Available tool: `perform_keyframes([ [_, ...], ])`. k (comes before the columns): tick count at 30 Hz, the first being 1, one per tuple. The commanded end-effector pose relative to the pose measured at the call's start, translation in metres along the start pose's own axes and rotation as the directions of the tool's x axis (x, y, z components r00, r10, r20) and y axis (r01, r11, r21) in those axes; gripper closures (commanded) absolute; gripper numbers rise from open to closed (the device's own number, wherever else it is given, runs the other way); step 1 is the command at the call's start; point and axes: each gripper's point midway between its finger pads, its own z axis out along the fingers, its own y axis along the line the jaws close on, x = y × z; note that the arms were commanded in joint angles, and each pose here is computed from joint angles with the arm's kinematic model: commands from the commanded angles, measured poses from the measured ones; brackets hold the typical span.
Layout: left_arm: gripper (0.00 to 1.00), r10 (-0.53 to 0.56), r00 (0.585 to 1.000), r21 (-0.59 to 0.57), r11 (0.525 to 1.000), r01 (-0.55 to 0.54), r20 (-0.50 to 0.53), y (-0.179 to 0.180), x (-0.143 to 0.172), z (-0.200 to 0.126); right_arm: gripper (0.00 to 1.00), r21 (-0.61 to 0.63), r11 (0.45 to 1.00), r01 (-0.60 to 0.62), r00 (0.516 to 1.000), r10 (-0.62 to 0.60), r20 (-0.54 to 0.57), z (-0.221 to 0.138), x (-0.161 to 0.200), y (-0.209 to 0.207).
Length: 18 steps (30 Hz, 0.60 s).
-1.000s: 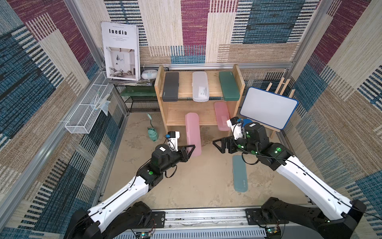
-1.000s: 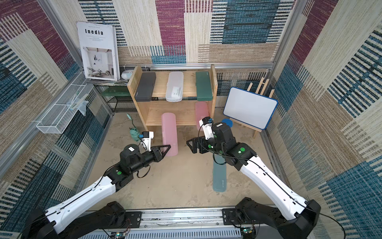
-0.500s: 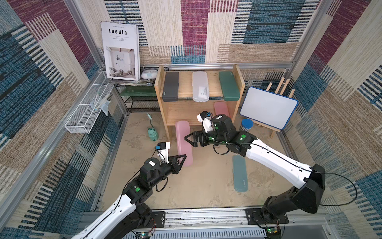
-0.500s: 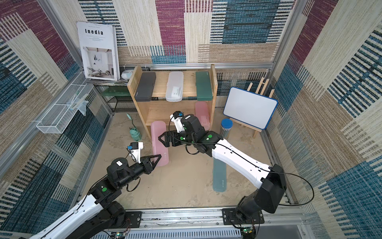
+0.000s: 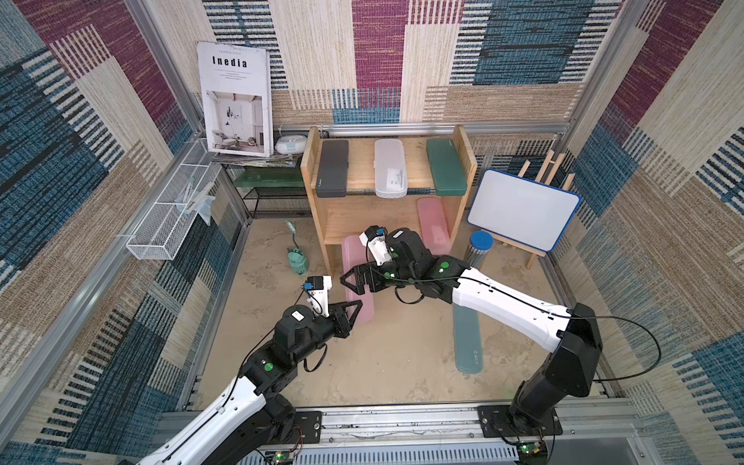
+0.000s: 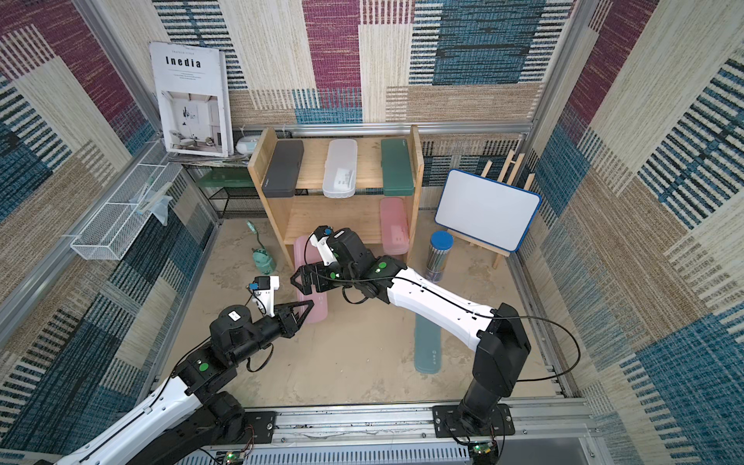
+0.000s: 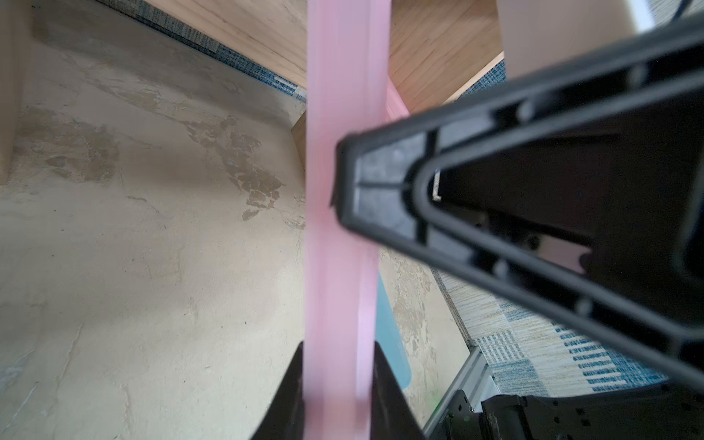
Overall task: Remove the pencil cases from the shelf
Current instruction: Pick up the pencil case from the shelf, then place the pencil case at the center of the board.
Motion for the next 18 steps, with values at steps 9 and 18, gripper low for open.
perform_keyframes([
  [9,0.20,0.037,0.999,-0.051,0.998,-0.035,0.037,0.004,-0.011,-0.004,0.42,0.125,0.992,-0.004,1.000,0.003,0.009,-0.023,0.015,-0.023],
  [18,0.07,0.102,0.993,-0.386,0.920,-0.072,0.057,0.053,-0.029,-0.022,0.37,0.463,0.881,-0.101,0.974,0.183,-0.135,-0.074,0.124,-0.115],
])
